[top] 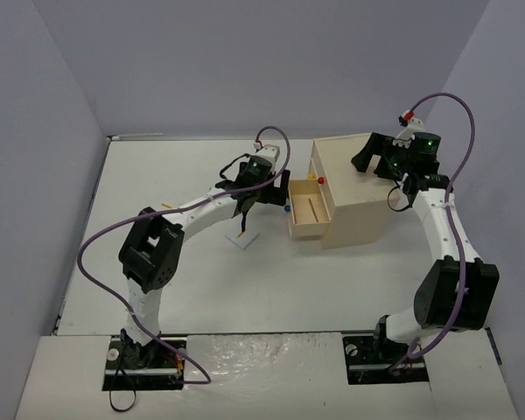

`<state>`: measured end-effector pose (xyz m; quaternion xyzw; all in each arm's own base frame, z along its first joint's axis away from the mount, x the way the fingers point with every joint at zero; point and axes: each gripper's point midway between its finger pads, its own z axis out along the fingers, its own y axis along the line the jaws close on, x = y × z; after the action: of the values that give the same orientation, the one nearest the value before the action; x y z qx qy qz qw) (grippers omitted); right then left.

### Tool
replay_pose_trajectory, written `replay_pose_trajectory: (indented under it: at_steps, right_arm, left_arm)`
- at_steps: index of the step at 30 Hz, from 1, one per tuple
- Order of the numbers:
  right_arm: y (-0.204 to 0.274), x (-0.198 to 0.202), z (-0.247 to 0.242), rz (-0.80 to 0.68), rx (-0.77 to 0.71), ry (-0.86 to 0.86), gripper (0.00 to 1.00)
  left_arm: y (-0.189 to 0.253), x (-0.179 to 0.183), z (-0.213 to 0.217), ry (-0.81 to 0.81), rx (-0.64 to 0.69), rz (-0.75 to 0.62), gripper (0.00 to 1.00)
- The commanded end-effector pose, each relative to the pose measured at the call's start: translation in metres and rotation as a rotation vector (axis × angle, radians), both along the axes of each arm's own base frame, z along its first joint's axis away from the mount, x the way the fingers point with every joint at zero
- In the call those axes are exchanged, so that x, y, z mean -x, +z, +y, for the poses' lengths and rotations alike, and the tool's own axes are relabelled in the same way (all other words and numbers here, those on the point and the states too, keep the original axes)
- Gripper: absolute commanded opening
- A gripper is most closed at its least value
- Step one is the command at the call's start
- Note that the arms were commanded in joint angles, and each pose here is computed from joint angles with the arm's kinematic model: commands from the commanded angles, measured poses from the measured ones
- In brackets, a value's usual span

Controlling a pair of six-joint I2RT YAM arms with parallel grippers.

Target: Organize the makeup

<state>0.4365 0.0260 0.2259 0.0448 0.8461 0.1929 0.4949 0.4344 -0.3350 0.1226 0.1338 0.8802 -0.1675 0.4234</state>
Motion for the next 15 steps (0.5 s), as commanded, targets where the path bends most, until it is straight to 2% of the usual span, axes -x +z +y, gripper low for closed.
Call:
replay_pose_trajectory:
  at_steps: [1, 10, 15]
  right_arm:
    - [-0.004, 0.007, 0.029, 0.015, -0.097, 0.056, 0.97]
    - [0.012, 0.01, 0.016, -0.035, -0.108, -0.117, 0.97]
    - [0.008, 0.011, 0.019, -0.029, -0.106, -0.141, 0.96]
  left_arm:
    - [0.073, -0.007, -0.062, -0.058, 0.203, -0.134, 0.97]
    - [0.065, 0.004, -0.096, 0.01, 0.323, -0.076, 0.97]
    - [0.072, 0.001, -0.11, 0.027, 0.366, -0.083, 0.97]
